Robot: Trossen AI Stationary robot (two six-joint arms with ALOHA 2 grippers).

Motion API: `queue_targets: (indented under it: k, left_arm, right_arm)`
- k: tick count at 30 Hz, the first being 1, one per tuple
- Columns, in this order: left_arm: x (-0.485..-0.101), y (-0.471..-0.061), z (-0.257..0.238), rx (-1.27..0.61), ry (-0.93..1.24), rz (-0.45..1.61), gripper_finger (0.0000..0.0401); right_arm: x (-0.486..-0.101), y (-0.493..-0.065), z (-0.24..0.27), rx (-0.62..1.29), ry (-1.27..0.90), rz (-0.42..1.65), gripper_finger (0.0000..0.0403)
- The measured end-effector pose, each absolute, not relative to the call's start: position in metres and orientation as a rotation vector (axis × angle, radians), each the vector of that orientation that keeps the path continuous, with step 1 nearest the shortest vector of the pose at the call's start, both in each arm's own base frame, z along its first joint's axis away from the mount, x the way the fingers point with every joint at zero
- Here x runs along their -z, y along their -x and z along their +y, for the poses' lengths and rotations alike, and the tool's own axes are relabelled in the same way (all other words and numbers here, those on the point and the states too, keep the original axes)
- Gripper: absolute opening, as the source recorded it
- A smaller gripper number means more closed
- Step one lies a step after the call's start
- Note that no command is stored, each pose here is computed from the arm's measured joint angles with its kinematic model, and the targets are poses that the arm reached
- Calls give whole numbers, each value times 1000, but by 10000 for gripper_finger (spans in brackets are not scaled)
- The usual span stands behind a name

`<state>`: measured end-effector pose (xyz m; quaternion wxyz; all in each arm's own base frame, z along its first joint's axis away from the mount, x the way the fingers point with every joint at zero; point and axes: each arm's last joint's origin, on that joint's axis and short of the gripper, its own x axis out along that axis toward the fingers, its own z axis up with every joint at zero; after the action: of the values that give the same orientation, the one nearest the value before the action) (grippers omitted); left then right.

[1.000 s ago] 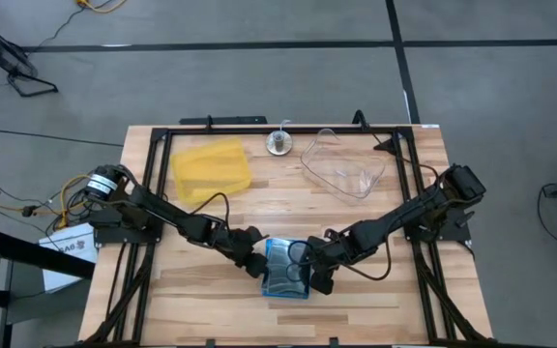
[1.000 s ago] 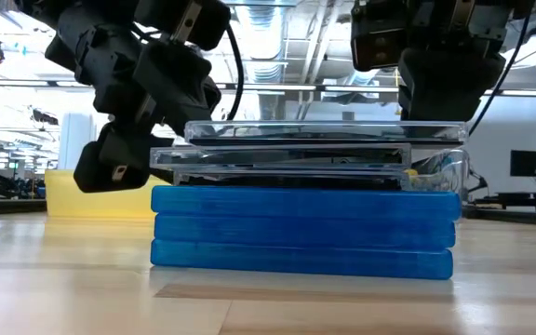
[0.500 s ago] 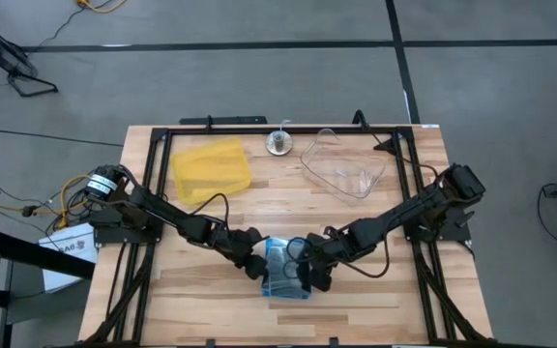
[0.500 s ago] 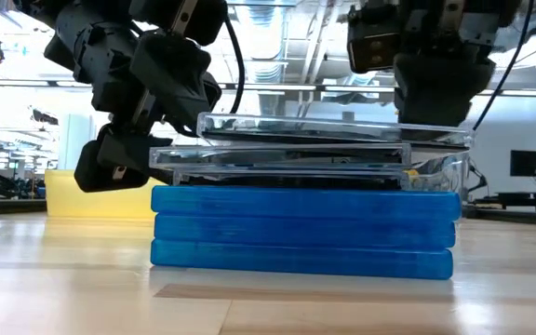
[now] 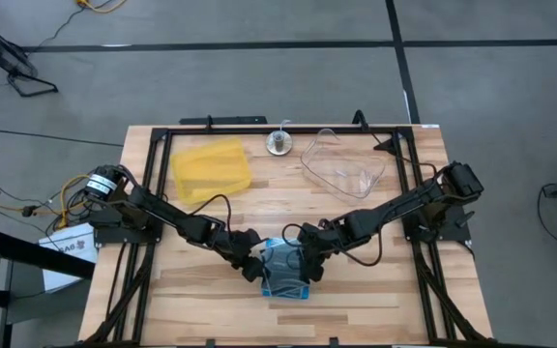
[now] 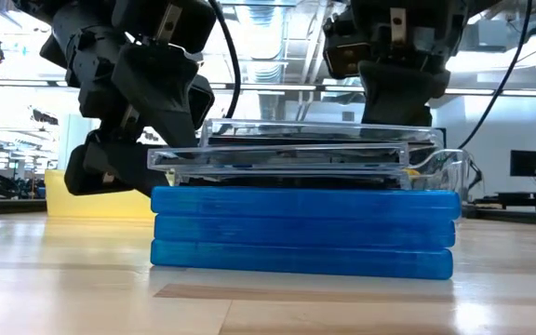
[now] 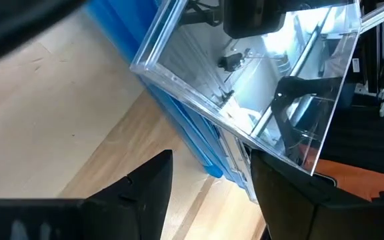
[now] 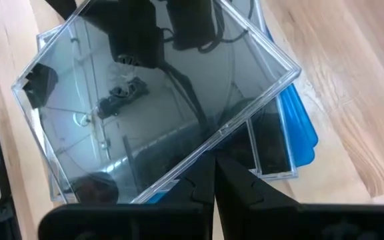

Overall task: Pick & place jewel cases by type
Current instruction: Put the black CD case into the transparent bin

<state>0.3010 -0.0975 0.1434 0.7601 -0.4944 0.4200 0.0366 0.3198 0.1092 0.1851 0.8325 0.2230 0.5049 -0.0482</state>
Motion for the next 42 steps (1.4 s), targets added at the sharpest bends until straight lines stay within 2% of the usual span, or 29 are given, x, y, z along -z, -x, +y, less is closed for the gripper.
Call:
queue_targets:
  k: [12,31,42]
  left_arm:
    - [-143,-304,-84,-13,1066,964,193]
    - [-143,-305,-80,19,1096,987,193]
    - [-142,-303,-81,50,1083,1022,193]
  right_arm:
    - [-186,-322,105,93,-495,1064,0]
    - [-186,-314,92,202,-533,1156,0]
    - [-221,-295,92,245,-648,1084,0]
